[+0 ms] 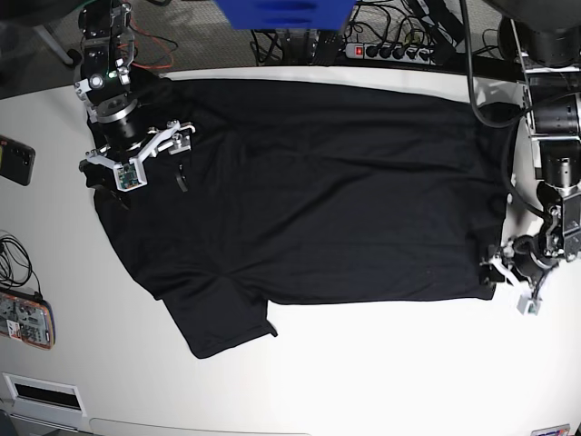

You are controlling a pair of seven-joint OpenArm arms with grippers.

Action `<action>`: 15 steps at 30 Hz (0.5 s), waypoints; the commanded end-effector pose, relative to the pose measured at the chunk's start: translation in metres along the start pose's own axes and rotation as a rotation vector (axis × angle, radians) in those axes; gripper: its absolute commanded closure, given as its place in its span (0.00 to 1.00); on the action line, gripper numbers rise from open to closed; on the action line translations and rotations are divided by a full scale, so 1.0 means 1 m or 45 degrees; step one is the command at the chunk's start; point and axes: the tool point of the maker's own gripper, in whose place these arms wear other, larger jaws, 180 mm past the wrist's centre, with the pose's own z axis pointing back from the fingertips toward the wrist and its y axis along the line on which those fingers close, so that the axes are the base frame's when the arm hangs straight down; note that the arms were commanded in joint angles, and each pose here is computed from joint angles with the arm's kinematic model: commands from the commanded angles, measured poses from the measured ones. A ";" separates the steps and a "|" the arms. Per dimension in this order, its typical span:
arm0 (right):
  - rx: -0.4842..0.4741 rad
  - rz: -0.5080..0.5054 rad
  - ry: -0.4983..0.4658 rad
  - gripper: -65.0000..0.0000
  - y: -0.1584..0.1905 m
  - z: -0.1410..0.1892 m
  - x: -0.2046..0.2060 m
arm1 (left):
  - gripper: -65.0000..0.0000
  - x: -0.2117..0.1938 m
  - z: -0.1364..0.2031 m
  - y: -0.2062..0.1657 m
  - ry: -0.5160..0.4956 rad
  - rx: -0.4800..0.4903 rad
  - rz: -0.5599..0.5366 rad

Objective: Fold the T-shirt properly
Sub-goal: 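Move the left gripper along the shirt side to its hem corner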

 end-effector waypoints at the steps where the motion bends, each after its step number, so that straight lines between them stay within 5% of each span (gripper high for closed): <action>1: -0.008 0.010 -0.060 0.10 -0.004 0.002 0.013 | 0.40 0.036 0.005 0.002 -0.127 -0.013 0.005; 15: -0.010 0.008 -0.058 0.10 -0.004 0.002 0.012 | 0.40 0.030 0.022 0.039 -0.146 0.076 0.028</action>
